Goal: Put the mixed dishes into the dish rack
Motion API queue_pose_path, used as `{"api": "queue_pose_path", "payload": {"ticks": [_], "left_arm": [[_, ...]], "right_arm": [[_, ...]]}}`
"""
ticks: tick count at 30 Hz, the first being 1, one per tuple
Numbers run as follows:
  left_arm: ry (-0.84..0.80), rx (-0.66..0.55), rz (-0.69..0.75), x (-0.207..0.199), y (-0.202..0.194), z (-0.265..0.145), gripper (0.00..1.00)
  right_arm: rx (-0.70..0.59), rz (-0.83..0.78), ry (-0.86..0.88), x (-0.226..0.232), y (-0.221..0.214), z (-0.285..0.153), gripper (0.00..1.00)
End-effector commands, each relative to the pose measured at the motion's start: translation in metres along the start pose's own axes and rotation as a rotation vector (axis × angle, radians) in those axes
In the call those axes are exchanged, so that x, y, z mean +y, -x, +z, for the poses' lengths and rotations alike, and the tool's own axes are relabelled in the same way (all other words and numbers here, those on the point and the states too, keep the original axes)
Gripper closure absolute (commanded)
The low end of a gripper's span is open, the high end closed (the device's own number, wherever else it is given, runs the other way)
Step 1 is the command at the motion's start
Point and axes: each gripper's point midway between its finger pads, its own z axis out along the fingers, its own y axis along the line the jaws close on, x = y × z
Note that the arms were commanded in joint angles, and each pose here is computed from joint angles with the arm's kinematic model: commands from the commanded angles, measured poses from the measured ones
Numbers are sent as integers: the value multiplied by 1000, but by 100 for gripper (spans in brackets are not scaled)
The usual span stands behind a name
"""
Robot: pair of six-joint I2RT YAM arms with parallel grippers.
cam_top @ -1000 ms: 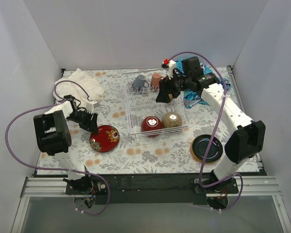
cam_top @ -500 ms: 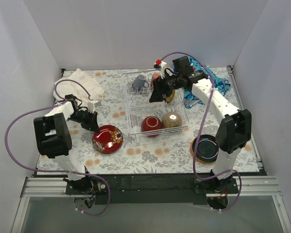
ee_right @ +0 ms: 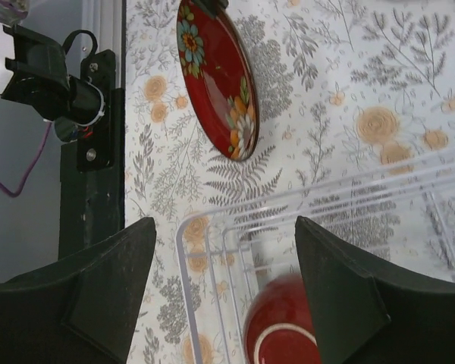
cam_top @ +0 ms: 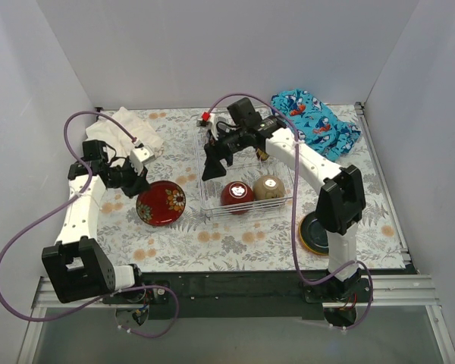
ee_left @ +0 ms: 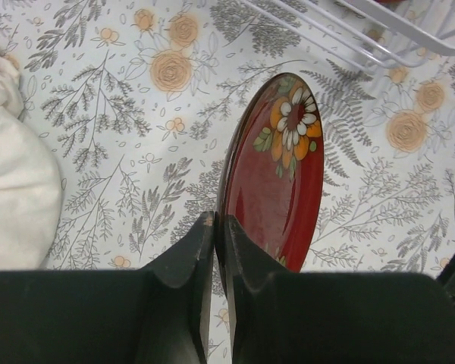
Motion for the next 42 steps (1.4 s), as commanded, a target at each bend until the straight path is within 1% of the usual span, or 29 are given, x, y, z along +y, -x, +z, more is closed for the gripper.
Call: {"api": "queue_pose_path", "payload": {"ticks": [1,2,9,13,16,19,20,23,24,25,26,28,29,30,31,32,33,34,35,36,37,38,39,40,41,42], "left_arm": [[-31,-109,82,-22,34,-21,100],[-30,-131,94,-26,40,-26,100],[-56,-179,122,-42,68,-40,100],[-69,-214,108,-48,83,-39,100],[-75,-265,90,-50,97,-38,100],[-70,-296,79,-48,106,-37,100],[-73,-297,77,-47,106,-36,100],[-67,-295,70,-44,106,-33,100],[-63,-298,73,-42,106,-31,100],[-64,-300,72,-42,106,-30,100],[-64,-301,57,-41,106,-29,100],[-52,-320,55,-37,109,-26,100],[-52,-326,15,-37,110,-25,100],[-18,-345,27,-30,113,-24,100],[2,-354,7,-26,114,-23,100],[29,-372,-2,-22,118,-23,98],[105,-416,-12,-9,130,-30,71],[131,-437,-42,-4,133,-29,61],[184,-472,-61,5,142,-36,56],[232,-547,-104,13,162,-48,52],[327,-577,-129,28,169,-60,42],[373,-614,-153,35,177,-68,39],[435,-680,-141,45,191,-82,36],[511,-718,-199,58,194,-92,31],[536,-737,-206,63,196,-95,30],[561,-773,-190,68,203,-101,30]], "right_arm": [[-41,-129,83,21,31,20,18],[-44,-139,79,17,36,25,17],[-50,-167,75,1,46,51,16],[-65,-164,135,5,49,64,16],[-74,-138,153,6,51,71,16],[-78,-116,178,8,52,78,21],[-82,-114,193,10,52,80,26],[-79,-99,238,21,49,81,38],[-77,-93,248,23,48,81,39],[-74,-91,258,27,47,81,43],[-72,-85,270,30,45,79,57],[-68,-75,281,34,43,78,72],[-67,-74,286,37,43,76,85],[-65,-65,285,38,42,74,90],[-64,-63,277,39,42,72,94],[-66,-66,241,37,46,68,99],[-68,-68,211,36,49,64,99],[-71,-60,174,32,53,58,99],[-85,-74,82,25,64,47,99],[-96,-74,36,20,69,38,99],[-116,-61,-14,12,76,23,99],[-148,-73,-92,10,89,4,99],[-168,-66,-144,4,96,-9,99],[-194,-39,-218,-10,100,-30,99],[-238,-28,-313,-14,113,-55,99],[-260,-23,-368,-20,118,-71,99]]}}
